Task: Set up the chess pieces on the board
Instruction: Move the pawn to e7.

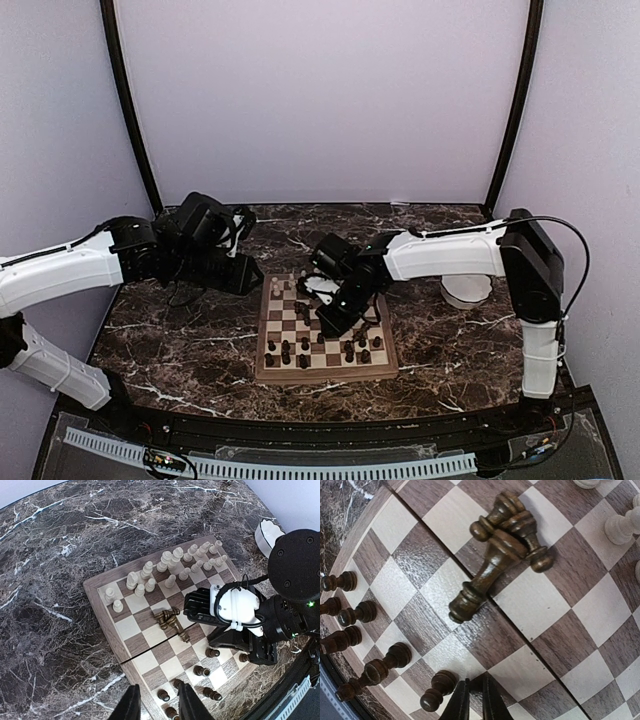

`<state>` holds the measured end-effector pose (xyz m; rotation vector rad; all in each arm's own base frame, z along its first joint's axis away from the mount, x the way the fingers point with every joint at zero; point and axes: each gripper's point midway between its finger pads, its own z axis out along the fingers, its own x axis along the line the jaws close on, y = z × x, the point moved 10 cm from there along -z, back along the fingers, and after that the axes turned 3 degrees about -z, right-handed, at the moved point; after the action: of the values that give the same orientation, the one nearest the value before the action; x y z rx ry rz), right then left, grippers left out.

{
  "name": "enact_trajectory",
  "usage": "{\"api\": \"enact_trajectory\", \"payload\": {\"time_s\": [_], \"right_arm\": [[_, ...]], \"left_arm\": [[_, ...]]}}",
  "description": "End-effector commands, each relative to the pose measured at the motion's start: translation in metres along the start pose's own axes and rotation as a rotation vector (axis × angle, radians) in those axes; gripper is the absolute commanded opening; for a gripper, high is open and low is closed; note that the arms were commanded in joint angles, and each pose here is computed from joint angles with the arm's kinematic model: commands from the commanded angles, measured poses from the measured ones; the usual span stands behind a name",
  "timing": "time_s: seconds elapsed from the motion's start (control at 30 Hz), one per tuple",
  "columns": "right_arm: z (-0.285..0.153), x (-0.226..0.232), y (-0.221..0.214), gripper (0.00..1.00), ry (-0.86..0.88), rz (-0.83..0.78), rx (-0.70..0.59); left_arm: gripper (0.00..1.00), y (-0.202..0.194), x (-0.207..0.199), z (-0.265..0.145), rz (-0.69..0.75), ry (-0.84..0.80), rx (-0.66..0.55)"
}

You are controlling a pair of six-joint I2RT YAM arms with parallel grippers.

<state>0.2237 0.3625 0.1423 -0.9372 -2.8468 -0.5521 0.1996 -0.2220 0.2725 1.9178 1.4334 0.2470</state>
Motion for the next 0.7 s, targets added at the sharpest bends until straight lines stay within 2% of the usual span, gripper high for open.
{"api": "enact_trajectory", "payload": {"time_s": [0.0, 0.37, 0.67], "right_arm": [[0.005, 0.011, 0.001, 0.12, 0.033, -0.046, 0.008], [0.001, 0.010, -0.005, 0.12, 0.000, -0.062, 0.023], [0.003, -0.001, 0.011, 0.11, -0.056, -0.021, -0.009]], "left_arm": [[0.29, -0.002, 0.003, -0.003, -0.015, -0.007, 0.003], [0.29, -0.003, 0.001, 0.002, -0.021, -0.009, 0.017], [0.29, -0.002, 0.000, 0.001, -0.016, -0.012, 0.027]]}}
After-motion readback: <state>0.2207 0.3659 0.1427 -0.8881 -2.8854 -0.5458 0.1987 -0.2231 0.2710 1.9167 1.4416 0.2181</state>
